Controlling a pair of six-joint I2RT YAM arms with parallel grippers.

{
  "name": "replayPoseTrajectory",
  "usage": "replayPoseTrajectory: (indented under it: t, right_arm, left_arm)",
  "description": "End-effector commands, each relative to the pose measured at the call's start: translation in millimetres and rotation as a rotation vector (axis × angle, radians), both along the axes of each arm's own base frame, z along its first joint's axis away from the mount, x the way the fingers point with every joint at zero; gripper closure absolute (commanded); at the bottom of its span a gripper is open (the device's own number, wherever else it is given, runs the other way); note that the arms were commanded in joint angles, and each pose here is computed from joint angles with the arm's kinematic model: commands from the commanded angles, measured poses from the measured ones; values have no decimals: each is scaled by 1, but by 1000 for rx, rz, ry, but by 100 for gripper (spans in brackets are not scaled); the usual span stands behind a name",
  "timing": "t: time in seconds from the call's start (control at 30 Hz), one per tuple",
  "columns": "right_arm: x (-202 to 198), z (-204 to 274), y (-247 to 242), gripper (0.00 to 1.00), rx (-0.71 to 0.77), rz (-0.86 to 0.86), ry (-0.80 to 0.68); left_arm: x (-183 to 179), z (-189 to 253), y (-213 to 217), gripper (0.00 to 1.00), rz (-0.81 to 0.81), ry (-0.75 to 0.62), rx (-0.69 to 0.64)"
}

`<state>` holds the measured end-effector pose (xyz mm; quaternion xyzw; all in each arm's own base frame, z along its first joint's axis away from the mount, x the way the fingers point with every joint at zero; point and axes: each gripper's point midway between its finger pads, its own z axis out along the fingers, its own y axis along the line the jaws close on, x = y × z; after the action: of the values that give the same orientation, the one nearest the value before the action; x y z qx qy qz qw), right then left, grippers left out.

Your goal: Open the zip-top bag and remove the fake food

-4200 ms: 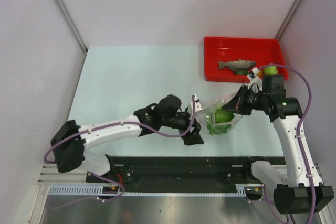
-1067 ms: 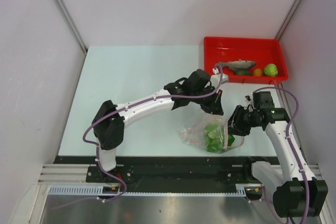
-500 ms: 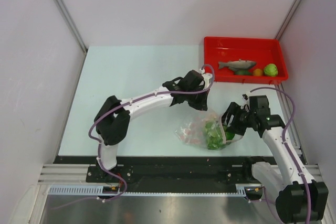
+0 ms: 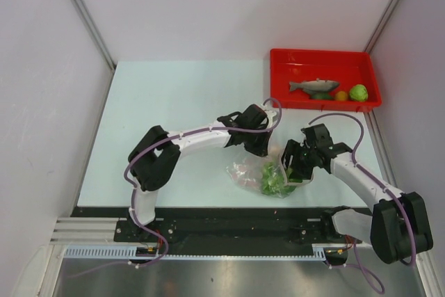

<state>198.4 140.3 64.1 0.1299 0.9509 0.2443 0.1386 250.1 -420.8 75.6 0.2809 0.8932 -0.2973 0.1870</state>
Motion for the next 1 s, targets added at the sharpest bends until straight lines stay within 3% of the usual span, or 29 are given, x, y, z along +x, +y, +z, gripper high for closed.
replayPoseTrajectory:
  t: [0.0,0.3,0.37,0.4,0.53,0.77,0.87,0.97]
  right_arm:
    - [25,-11,-9,32,-76,-77,-74]
    - [34,46,-6,34,-17,-51,-325]
    - [29,45,-7,60,-17,-56,-308]
    - [28,44,-8,61,-19,-59,-298]
    - [33,29,-6,46,-39,-38,-260]
    - [53,12,8,41,-25,18,-265]
    - [55,-6,14,26,-32,39,-221]
    - [56,-22,16,23,-46,41,-182]
  left_arm:
    - [4,35,0,100,9,-48,-86]
    - [10,44,15,100,39,-34,-115]
    - [12,47,17,100,41,-36,-118]
    - [12,49,18,100,42,-38,-120]
    - [13,50,20,100,39,-29,-123]
    - [10,50,24,100,28,-22,-114]
    - [8,47,28,100,34,-19,-108]
    - [13,47,34,100,60,-16,-106]
